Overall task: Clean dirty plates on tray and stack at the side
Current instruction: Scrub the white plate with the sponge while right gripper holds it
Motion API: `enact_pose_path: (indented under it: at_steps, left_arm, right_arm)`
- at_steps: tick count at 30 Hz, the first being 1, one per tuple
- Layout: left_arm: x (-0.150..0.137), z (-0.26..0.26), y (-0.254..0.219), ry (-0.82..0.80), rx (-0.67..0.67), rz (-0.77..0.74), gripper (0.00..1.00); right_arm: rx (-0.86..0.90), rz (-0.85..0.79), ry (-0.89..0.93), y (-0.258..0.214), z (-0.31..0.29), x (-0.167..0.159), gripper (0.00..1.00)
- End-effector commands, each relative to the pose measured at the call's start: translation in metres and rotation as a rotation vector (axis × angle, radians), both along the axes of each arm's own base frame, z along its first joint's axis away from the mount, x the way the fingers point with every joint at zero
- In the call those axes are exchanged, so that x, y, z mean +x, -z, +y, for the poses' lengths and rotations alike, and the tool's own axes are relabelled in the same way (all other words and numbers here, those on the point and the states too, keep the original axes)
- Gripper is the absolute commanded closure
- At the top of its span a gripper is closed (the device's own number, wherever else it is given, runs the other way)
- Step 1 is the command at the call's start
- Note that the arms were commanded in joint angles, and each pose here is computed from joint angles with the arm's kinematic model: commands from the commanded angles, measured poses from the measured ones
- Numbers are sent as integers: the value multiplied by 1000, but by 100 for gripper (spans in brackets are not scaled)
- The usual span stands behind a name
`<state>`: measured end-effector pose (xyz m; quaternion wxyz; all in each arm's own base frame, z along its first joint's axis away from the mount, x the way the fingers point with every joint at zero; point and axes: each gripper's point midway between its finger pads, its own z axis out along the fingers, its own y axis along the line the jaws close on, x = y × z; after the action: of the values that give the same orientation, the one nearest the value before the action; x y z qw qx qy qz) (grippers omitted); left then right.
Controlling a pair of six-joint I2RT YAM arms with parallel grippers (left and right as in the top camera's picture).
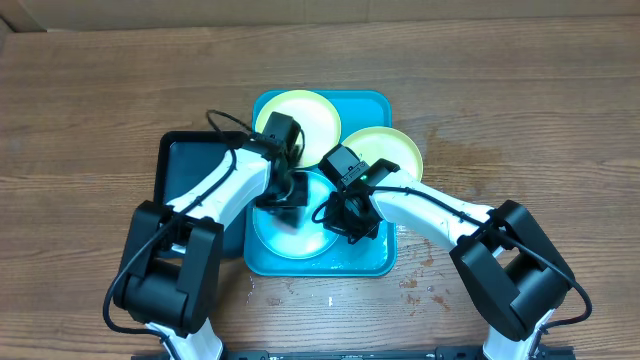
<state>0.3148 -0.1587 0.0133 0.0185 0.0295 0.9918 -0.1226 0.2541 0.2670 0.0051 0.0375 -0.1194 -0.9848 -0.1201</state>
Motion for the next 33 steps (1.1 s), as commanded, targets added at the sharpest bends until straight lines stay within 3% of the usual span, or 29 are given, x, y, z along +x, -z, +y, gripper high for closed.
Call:
enact_pose_path:
  at_steps: [1,6,9,16,21,27,33]
  left_arm:
    - [-30,-64,-14,123,-333,120,96]
    - [-36,-67,-11,146,-323,125,96]
    - [-32,-55,-4,133,-240,108,96]
    - [-26,61,15,-119,394,65,96]
    - [-29,108,1,-146,656,30,96]
    - [-27,96,-15,-152,592,51,96]
    - [-9,59,-63,-143,361,2,96]
  right_arm:
    - [-80,-7,1,17,-13,1,96]
    - [-81,-7,1,17,-13,1,96]
    - [-81,-7,1,17,-13,1,96]
    - [-86,-1,1,17,-14,-1,96]
    - [-85,-2,1,17,-14,-1,96]
    - [-85,-1,1,17,-14,-1,96]
    - [-90,4,0,17,-15,-2,96]
